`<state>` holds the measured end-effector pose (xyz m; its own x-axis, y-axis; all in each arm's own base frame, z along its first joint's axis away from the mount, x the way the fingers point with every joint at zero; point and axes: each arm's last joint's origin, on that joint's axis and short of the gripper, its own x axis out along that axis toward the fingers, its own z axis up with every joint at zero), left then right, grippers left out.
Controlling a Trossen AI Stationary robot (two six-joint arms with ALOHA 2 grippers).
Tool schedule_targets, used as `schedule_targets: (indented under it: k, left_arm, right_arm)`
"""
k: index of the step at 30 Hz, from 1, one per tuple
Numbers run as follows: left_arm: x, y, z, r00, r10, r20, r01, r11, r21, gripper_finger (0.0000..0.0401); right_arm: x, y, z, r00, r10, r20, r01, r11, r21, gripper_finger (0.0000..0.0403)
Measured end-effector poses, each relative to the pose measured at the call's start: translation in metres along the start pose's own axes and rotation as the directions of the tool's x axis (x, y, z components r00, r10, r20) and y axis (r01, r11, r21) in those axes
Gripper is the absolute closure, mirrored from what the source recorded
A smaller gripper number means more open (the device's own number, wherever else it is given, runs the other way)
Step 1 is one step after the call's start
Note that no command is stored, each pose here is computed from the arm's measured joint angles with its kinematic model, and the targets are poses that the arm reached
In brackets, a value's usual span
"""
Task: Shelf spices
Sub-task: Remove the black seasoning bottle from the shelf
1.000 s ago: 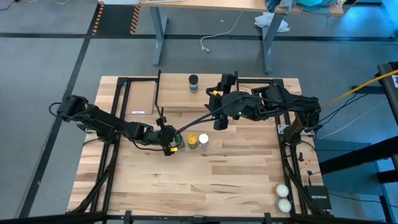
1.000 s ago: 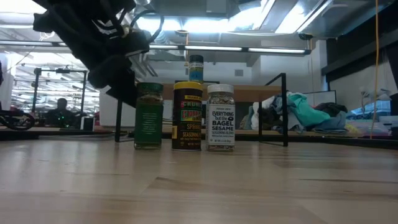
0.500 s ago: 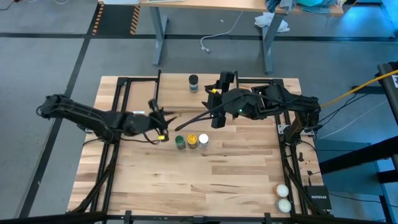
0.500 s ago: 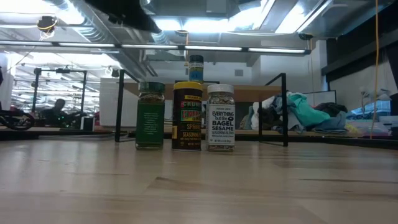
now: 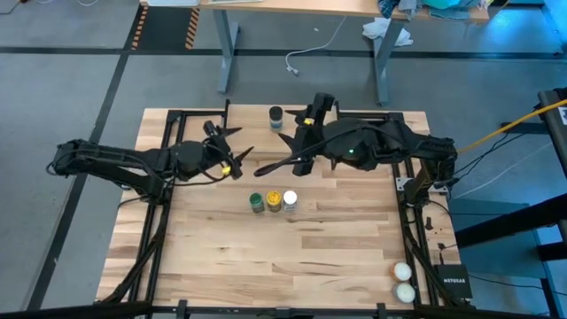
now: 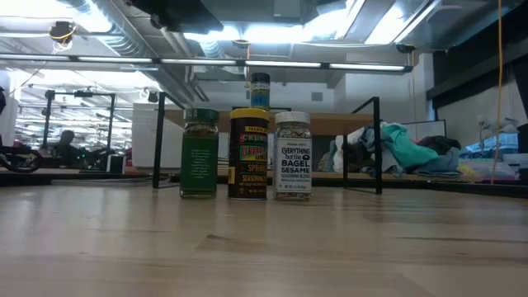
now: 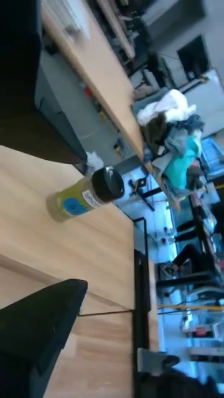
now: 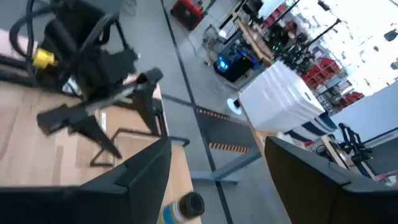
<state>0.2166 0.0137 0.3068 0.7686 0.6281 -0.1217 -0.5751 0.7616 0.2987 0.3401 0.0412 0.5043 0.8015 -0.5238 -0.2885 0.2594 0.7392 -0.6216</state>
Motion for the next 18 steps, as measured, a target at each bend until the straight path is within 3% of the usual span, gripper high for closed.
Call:
schedule_targets:
  k: [6, 10, 14, 18]
  left_arm:
    - [-0.007, 0.000, 0.004, 1.000, -0.017, -0.013, 0.016, 0.997, -0.072, 0.0084]
    - [-0.018, 0.006, 0.013, 1.000, -0.017, -0.003, 0.017, 0.997, -0.079, 0.0084]
    - [-0.031, 0.016, 0.015, 1.000, -0.007, 0.005, 0.008, 0.997, -0.075, 0.0084]
    - [-0.042, 0.026, 0.014, 1.000, -0.004, -0.005, 0.003, 0.997, -0.082, 0.0084]
  right_arm:
    - [0.029, -0.002, -0.017, 0.992, 0.006, -0.122, -0.007, 1.000, -0.007, 0.0139]
    - [0.065, -0.009, -0.034, 0.979, 0.112, -0.170, -0.104, 0.993, 0.057, 0.0136]
    - [0.101, -0.019, -0.053, 0.944, 0.289, -0.159, -0.261, 0.949, 0.179, 0.0109]
    - [0.125, -0.030, -0.072, 0.931, 0.302, -0.205, -0.258, 0.942, 0.216, 0.0075]
